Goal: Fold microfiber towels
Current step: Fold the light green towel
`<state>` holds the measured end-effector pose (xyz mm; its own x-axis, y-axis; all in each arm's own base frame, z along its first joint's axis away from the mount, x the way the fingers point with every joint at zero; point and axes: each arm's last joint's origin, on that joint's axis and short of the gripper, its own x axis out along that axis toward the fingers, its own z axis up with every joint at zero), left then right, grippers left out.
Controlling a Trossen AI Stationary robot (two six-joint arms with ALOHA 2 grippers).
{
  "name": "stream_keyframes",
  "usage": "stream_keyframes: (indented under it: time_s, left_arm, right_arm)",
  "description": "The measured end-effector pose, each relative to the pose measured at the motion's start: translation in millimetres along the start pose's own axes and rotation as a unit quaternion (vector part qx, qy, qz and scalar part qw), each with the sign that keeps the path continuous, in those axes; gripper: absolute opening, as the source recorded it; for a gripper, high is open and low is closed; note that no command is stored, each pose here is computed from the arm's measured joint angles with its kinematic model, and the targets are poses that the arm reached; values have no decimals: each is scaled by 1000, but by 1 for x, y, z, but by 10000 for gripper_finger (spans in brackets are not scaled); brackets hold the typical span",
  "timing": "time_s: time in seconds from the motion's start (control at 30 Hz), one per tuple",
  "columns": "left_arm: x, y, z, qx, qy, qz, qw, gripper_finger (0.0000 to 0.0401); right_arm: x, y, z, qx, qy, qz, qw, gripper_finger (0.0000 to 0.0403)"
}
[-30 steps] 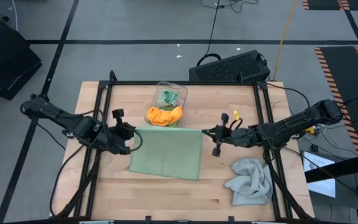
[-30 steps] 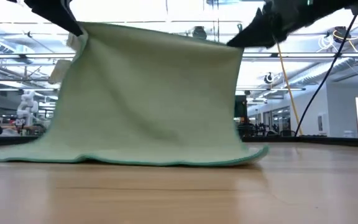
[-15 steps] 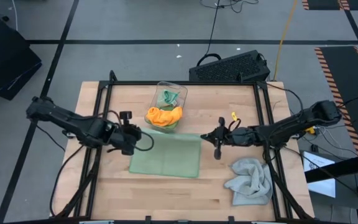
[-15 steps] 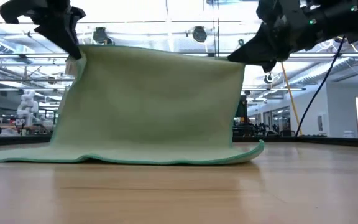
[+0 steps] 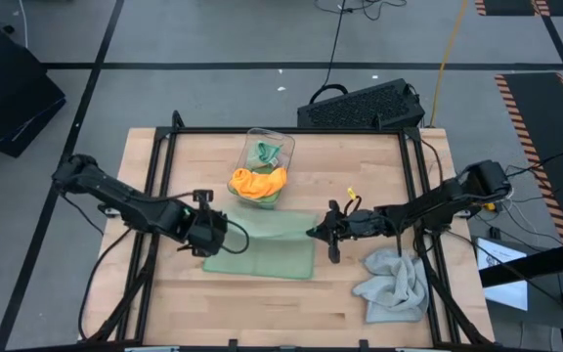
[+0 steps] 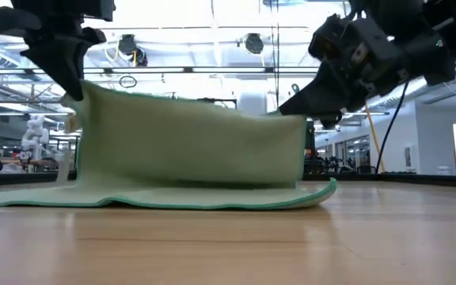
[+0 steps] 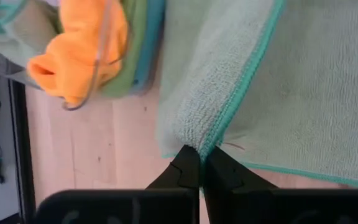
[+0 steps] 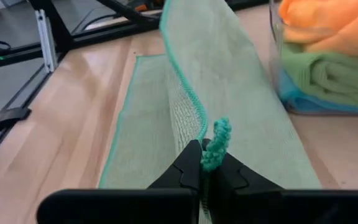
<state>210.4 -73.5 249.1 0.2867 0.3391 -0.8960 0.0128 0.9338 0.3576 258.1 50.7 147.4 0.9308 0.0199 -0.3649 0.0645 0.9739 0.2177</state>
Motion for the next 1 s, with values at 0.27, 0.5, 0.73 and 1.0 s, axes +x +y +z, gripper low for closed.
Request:
stream_keyframes:
  time_s: [0.27, 0.5, 0.73, 1.0]
  left_arm:
    - [11, -19, 4, 19, 24, -4, 1000, 6]
    - [12, -27, 3, 11, 29, -17, 999, 12]
    - [12, -29, 4, -7, 33, -41, 999, 6]
    - [12, -34, 11, -25, 13, -97, 995, 4]
  right_arm:
    - [4, 3, -7, 20, 14, 29, 999, 2]
    - [5, 11, -13, 27, 25, 40, 999, 2]
    - [16, 17, -26, 37, 28, 51, 998, 2]
    - [25, 25, -34, 56, 49, 88, 993, 3]
